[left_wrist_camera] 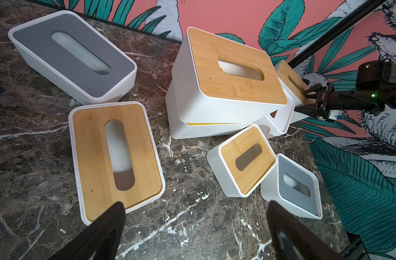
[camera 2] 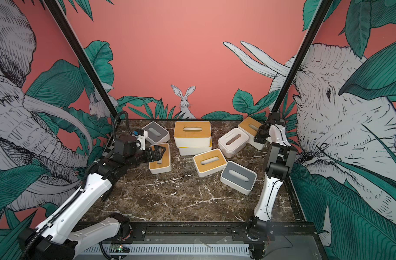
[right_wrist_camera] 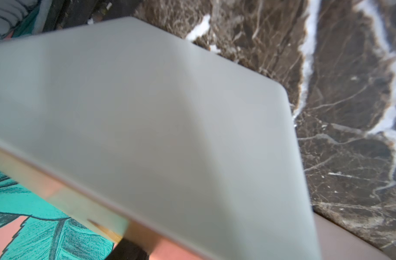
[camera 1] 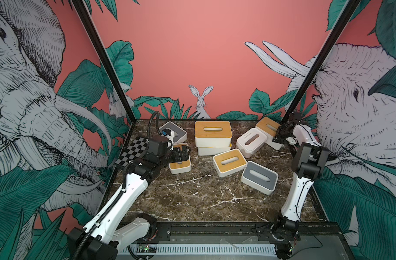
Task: Stack the tissue boxes
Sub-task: Pick up the tissue box from the center of the board.
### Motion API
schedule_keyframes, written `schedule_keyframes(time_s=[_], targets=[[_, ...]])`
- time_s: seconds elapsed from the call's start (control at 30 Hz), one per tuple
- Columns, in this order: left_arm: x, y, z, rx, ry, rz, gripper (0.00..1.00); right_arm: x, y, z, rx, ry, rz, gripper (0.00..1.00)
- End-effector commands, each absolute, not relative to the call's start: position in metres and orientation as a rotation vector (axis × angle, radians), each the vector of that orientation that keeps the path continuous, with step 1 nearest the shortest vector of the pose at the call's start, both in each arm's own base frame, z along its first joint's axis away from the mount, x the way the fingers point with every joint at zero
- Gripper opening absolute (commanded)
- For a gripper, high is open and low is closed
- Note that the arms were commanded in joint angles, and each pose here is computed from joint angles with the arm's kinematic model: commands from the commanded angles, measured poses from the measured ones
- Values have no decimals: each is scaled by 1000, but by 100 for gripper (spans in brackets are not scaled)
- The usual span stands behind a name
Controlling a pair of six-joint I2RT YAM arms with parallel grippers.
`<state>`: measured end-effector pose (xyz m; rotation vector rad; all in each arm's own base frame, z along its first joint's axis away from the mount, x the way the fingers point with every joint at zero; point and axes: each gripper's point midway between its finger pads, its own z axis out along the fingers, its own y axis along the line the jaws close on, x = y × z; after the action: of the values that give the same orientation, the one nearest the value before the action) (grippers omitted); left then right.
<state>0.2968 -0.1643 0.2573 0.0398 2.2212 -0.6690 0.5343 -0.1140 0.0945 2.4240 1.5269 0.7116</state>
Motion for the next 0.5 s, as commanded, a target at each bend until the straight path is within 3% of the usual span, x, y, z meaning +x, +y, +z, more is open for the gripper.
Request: schedule_keyframes(time_s=[0.0, 0.47], targets=[[292, -161, 258, 28, 2218, -675, 99, 527, -122, 86, 2445, 1522, 651, 53], [291, -162, 256, 20, 2218, -688, 99, 543, -128, 138, 2274, 1445, 785, 36]])
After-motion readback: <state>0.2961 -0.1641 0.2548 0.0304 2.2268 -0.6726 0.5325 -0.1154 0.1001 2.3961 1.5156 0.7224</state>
